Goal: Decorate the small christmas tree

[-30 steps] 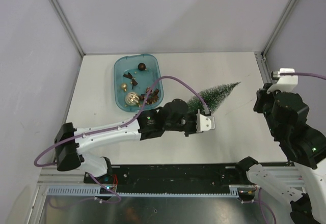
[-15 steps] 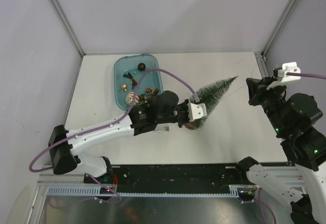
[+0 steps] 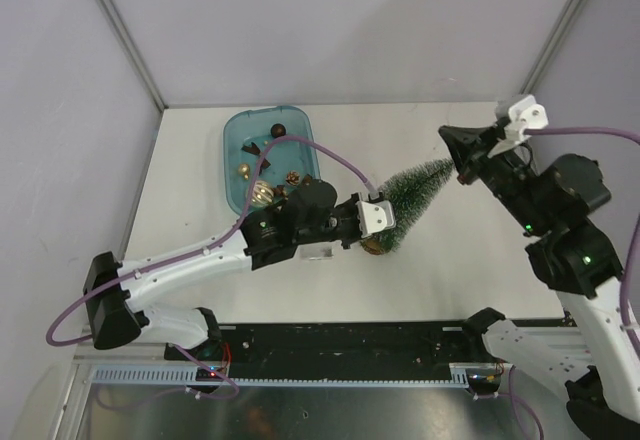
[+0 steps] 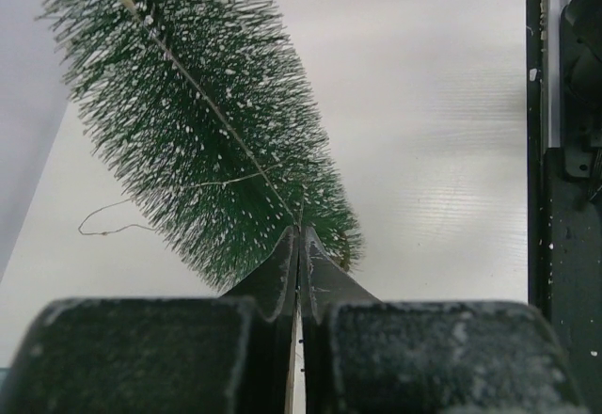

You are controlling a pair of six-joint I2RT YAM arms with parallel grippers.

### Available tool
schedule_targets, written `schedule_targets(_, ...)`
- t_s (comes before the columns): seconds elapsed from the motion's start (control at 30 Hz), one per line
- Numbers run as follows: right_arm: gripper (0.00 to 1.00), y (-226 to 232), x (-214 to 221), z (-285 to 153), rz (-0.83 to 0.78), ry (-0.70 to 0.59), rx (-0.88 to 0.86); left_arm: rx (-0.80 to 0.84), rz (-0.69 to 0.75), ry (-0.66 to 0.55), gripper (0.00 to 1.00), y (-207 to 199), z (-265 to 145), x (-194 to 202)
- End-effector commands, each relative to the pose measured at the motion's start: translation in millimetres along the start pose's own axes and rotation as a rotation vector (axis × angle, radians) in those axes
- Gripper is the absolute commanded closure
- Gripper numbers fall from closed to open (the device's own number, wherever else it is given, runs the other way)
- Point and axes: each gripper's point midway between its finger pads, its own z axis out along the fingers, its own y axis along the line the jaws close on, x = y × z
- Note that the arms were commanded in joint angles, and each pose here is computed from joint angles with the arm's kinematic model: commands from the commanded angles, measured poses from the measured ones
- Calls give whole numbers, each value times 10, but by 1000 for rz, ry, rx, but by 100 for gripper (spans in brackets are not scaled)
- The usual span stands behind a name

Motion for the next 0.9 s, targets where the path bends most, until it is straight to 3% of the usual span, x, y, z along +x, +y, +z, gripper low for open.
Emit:
schedule_targets(0.0, 100, 59, -257, 314, -104, -120, -65, -31, -1, -4, 99, 74, -103, 8)
schedule_targets(0.17, 100, -47, -22, 713, -140, -77, -67, -43, -6, -4, 99, 108, -120, 60)
schedule_targets(0.43, 100, -409, 315, 1141, -55, -37, -57, -65, 8, -7, 98, 181, -140, 73)
schedule_targets(0.5, 100, -488, 356, 1164, -29, -31, -52, -71, 18, -8, 90, 192, -155, 69)
schedule_targets(0.67, 100, -622, 398, 1155, 15, -43, -54, -114, 35, -9, 56, 257, -266, 60)
schedule_targets(0.87, 100, -661, 459, 1178, 83, -45, -104, -136, 78, -50, 34, 299, -425, -77)
